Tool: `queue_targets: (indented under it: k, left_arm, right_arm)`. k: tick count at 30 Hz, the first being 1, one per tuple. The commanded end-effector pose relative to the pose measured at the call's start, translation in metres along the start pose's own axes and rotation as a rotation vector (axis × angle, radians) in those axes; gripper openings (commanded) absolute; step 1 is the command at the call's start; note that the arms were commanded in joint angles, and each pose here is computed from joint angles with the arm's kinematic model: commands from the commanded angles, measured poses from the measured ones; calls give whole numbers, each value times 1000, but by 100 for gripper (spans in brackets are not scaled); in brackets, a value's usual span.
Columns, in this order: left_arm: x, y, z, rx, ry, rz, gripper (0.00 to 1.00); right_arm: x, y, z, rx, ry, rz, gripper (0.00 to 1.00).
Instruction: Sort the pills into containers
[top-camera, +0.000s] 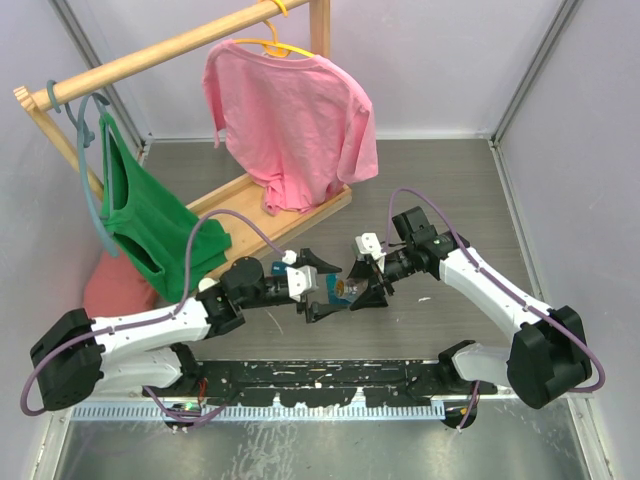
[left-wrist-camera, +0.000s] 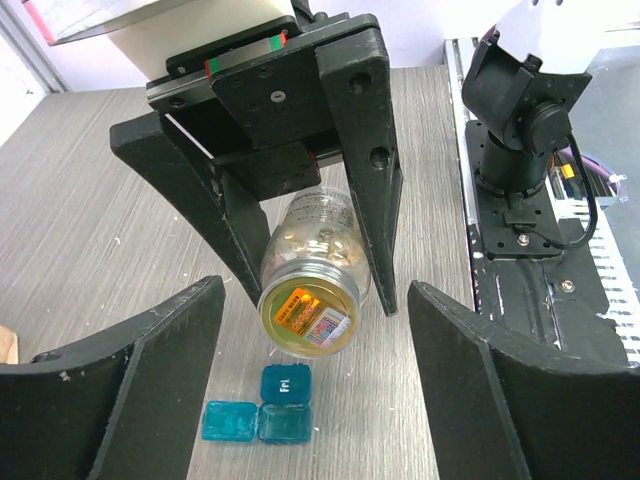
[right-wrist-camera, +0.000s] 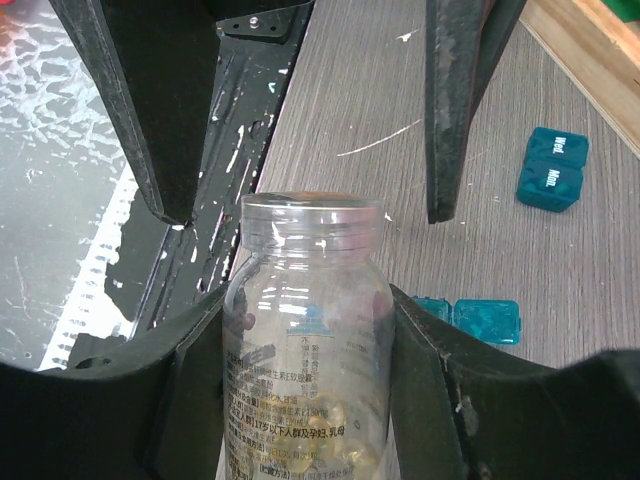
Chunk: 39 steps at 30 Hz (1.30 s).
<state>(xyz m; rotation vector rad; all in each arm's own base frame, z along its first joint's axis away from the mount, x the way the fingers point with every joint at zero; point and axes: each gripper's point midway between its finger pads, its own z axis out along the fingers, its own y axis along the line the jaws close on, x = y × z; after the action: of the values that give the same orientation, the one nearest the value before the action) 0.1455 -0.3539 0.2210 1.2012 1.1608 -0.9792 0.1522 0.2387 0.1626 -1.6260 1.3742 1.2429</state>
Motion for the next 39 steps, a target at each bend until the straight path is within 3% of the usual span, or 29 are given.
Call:
queue_targets:
  k: [1, 11, 19, 26, 32, 35, 39]
  left_arm:
    - [-33, 5, 6, 12, -93, 72, 74]
    - [-27, 6, 8, 7, -74, 67, 61]
    - [-21, 6, 11, 15, -52, 64, 59]
    - [-19, 4, 11, 33, -39, 62, 48]
    - [-19, 0, 12, 52, -33, 35, 20]
    - [-24, -6, 10, 68, -40, -43, 1]
    - [-32, 7, 7, -65, -52, -309, 0]
  right_arm:
    - [-21, -2, -2, -8, -41, -66, 1]
    - [-22, -2, -3, -7, -42, -68, 1]
    - [-22, -2, -3, -8, -42, -68, 1]
    - [-22, -2, -3, -8, -42, -69, 1]
    - [-22, -2, -3, -7, -40, -66, 1]
    - [-21, -3, -3, 0, -33, -66, 1]
    - [-20, -15, -4, 50, -8, -34, 1]
